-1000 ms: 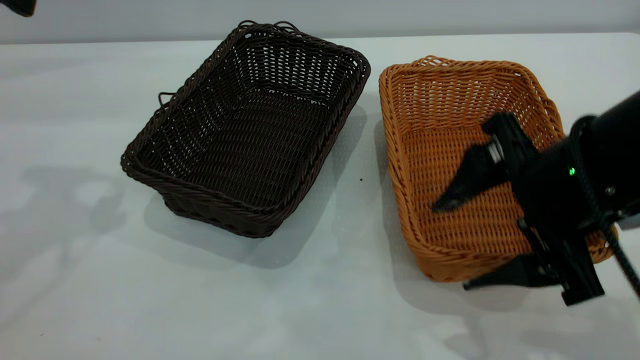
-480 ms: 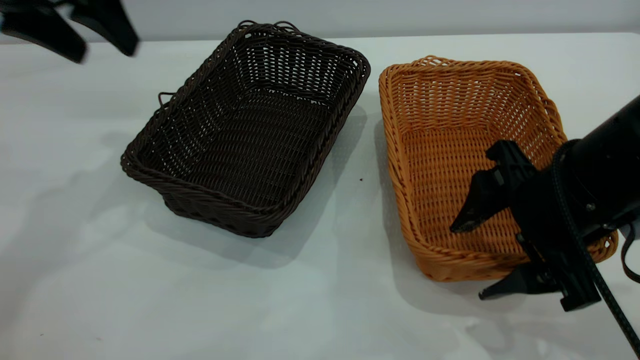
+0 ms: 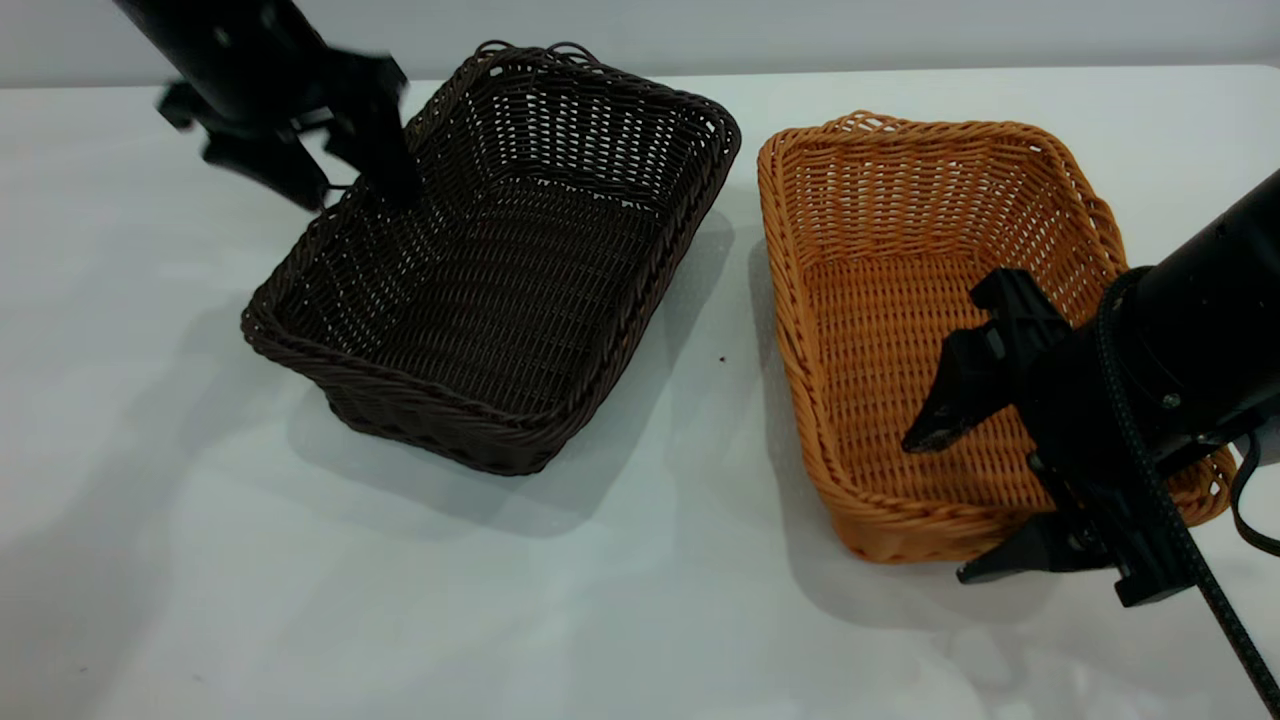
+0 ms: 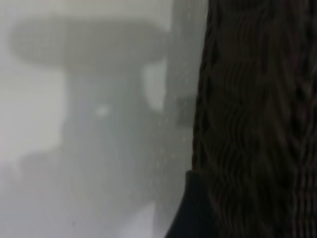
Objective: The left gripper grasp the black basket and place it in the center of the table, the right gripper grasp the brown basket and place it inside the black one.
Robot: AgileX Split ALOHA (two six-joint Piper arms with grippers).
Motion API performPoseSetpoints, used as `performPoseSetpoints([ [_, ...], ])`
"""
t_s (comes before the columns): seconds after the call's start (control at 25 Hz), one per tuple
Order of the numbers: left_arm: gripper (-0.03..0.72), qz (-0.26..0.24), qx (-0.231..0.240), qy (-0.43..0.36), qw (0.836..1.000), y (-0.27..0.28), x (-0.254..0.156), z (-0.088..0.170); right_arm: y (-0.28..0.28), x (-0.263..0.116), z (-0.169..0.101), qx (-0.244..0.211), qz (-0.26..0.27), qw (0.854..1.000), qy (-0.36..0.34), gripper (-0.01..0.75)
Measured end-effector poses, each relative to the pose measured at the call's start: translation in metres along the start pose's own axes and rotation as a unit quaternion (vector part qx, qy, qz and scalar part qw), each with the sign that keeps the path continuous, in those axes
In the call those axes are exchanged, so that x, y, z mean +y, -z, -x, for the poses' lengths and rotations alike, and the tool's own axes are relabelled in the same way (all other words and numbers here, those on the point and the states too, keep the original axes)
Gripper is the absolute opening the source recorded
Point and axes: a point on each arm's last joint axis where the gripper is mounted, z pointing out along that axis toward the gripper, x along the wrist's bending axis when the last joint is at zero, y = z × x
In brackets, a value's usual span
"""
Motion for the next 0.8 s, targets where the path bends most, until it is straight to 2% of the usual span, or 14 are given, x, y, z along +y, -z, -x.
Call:
performPoseSetpoints([
  [0.16,0.503,-0.007,0.005,-0.005,1.0,-0.024,-0.003,-0.002,0.0,0.002,0.0,-0.002,0.012,1.0,0.0,0.483],
  [0.24,0.465,-0.009,0.007,-0.005,1.0,-0.032,-0.006,-0.003,0.0,0.003,0.001,-0.003,0.018,1.0,0.0,0.423],
  [0.36,0.371,-0.005,0.011,-0.01,1.0,-0.037,-0.006,-0.005,0.0,0.005,0.001,-0.004,0.027,1.0,0.003,0.293],
  [0.52,0.181,0.002,0.015,-0.032,0.999,-0.039,-0.005,-0.006,0.001,0.009,0.001,-0.005,0.045,0.999,0.003,0.102],
  [0.6,0.1,0.003,0.016,-0.047,0.999,-0.039,-0.005,-0.006,0.005,0.014,-0.002,0.004,0.052,0.999,-0.006,0.074],
  [0.72,0.079,0.007,0.018,-0.068,0.998,-0.039,-0.004,-0.007,0.02,0.028,-0.01,0.032,0.063,0.997,-0.004,0.069],
  [0.8,0.078,0.007,0.019,-0.097,0.995,-0.039,-0.004,-0.007,0.038,0.041,-0.018,0.064,0.073,0.995,0.02,0.067],
])
